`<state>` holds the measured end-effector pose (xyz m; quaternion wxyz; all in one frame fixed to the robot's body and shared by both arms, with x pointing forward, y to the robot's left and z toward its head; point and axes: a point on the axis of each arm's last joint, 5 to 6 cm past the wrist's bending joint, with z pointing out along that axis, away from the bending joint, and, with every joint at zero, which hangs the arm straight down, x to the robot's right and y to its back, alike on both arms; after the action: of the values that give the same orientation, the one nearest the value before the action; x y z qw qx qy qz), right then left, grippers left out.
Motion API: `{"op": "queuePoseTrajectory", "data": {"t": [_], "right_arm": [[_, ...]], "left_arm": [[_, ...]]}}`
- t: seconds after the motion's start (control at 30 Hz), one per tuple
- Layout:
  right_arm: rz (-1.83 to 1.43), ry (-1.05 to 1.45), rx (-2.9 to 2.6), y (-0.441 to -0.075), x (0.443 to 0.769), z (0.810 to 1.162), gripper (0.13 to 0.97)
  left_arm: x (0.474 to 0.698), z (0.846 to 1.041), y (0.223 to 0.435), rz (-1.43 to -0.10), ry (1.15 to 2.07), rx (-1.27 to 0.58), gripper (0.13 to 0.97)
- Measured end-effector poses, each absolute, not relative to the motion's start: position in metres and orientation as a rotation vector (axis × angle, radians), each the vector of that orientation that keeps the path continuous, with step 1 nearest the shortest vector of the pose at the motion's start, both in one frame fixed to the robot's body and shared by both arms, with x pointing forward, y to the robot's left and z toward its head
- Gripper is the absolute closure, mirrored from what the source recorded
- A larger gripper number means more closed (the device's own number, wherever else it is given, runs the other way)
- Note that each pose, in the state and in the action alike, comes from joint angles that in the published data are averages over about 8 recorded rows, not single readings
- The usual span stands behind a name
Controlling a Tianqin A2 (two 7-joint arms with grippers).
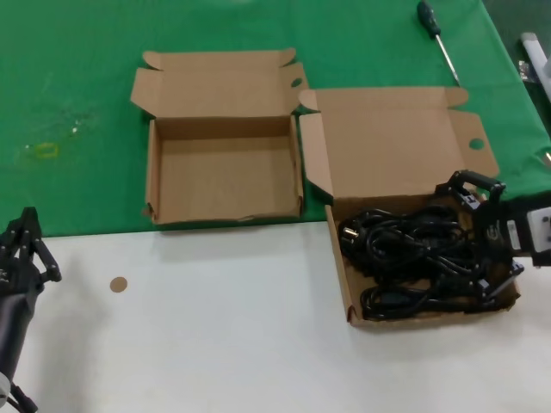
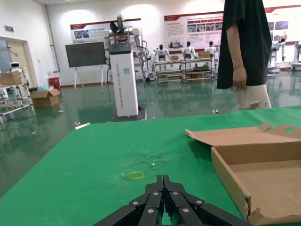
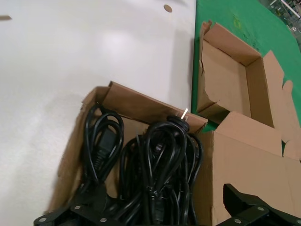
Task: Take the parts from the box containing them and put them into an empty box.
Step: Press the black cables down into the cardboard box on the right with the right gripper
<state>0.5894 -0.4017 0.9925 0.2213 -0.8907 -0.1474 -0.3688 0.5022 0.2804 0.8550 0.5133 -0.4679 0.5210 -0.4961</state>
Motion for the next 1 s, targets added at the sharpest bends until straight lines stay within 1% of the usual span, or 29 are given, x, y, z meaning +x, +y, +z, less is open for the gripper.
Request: {"op": "queuePoseTrajectory", "data": {"t": [0.2, 0.23, 0.5, 0.63, 0.9, 0.93, 1.0], "right_arm": [[-1.044, -0.42, -2.466, -0.402, 0.598, 0.989, 0.247], [-1.047, -0.422, -2.468, -0.402, 0.599, 0.989, 0.247], [-1.05, -0.427, -2.483, -0.406, 0.604, 0.982, 0.414], [-1.048, -0.425, -2.488, -0.407, 0.605, 0.979, 0.414], [-1.046, -0.419, -2.493, -0.407, 0.607, 0.974, 0.637], [-1.046, -0.419, -2.493, -0.406, 0.607, 0.974, 0.637], [-1.046, -0.417, -2.492, -0.406, 0.607, 0.974, 0.681]], "left_arm": [[0.502, 0.855, 0.28, -1.193, 1.253, -1.125, 0.945], [0.502, 0.855, 0.28, -1.193, 1.253, -1.125, 0.945], [0.502, 0.855, 0.28, -1.193, 1.253, -1.125, 0.945], [0.502, 0.855, 0.28, -1.193, 1.253, -1.125, 0.945], [0.502, 0.855, 0.28, -1.193, 1.253, -1.125, 0.945], [0.502, 0.855, 0.28, -1.193, 1.253, -1.125, 0.945], [0.502, 0.855, 0.28, -1.193, 1.253, -1.125, 0.945]]}}
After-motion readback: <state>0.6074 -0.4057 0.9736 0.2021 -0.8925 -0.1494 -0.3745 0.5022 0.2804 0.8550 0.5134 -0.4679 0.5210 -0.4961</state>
